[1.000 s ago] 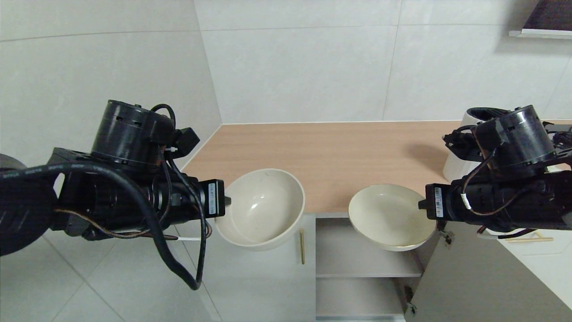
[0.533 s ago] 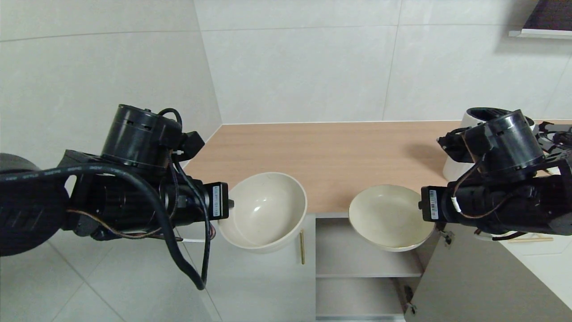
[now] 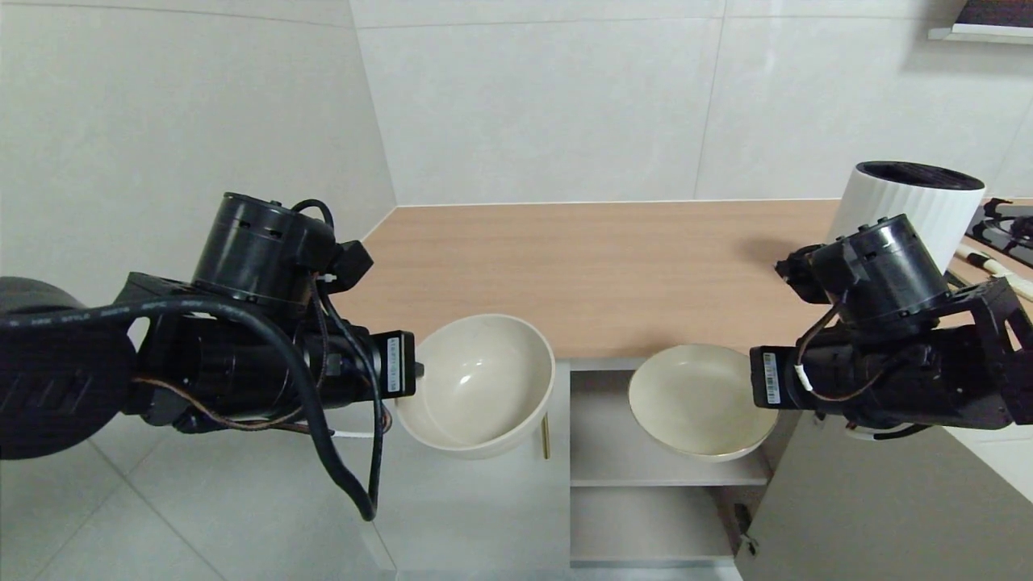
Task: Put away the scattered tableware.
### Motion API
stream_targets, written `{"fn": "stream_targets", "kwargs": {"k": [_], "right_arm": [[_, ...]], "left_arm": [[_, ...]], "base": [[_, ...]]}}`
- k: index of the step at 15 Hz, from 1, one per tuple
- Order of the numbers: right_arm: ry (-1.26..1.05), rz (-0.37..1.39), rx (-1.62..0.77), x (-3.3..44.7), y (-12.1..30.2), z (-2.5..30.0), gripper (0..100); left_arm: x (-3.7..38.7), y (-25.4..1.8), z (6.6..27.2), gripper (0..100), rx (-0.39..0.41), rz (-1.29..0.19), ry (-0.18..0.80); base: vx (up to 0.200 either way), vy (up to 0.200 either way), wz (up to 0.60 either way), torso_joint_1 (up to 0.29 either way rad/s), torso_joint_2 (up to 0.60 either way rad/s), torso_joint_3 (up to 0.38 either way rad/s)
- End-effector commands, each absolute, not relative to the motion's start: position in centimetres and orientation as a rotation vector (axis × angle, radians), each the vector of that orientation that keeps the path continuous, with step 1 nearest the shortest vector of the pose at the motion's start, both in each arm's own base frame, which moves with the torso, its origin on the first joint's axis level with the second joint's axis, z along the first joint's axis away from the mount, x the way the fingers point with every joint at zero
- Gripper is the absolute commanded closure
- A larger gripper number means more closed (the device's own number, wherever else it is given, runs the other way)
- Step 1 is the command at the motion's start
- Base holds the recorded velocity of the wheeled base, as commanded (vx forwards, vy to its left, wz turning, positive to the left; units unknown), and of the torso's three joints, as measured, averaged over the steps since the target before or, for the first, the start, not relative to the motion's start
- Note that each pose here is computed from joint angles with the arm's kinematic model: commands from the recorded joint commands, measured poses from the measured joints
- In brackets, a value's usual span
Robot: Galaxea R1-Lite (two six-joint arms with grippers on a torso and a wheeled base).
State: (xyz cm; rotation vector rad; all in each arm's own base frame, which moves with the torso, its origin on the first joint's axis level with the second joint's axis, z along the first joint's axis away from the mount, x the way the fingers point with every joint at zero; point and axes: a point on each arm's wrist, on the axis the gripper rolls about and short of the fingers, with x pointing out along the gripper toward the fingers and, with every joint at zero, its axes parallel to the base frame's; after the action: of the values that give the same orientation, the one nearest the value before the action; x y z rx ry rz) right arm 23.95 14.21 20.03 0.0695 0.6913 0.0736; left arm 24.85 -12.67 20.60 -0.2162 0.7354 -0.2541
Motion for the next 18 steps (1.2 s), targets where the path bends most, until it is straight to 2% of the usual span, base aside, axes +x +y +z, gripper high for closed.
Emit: {"fn": "stream_targets", "kwargs": {"k": [1, 11, 18], "right_arm": [[0.704, 0.071, 0.063, 24.2, 14.4, 19.7, 100], [0.762, 0.07, 0.025, 24.7, 15.2, 17.8, 100], [0.766, 0.075, 0.02, 24.8, 15.5, 17.3, 100]], "left_arm": [[24.9, -12.7, 20.6, 100, -0.217, -0.253, 0.735], [24.9, -12.7, 20.6, 100, -0.216, -0.253, 0.737], [24.9, -12.7, 20.6, 100, -0.216, -0.254, 0.737]], "base": [[0.0, 0.0, 0.0, -0.183, 0.51, 0.32], [0.0, 0.0, 0.0, -0.144, 0.48, 0.322], [0.0, 0.0, 0.0, -0.056, 0.4, 0.336]]}}
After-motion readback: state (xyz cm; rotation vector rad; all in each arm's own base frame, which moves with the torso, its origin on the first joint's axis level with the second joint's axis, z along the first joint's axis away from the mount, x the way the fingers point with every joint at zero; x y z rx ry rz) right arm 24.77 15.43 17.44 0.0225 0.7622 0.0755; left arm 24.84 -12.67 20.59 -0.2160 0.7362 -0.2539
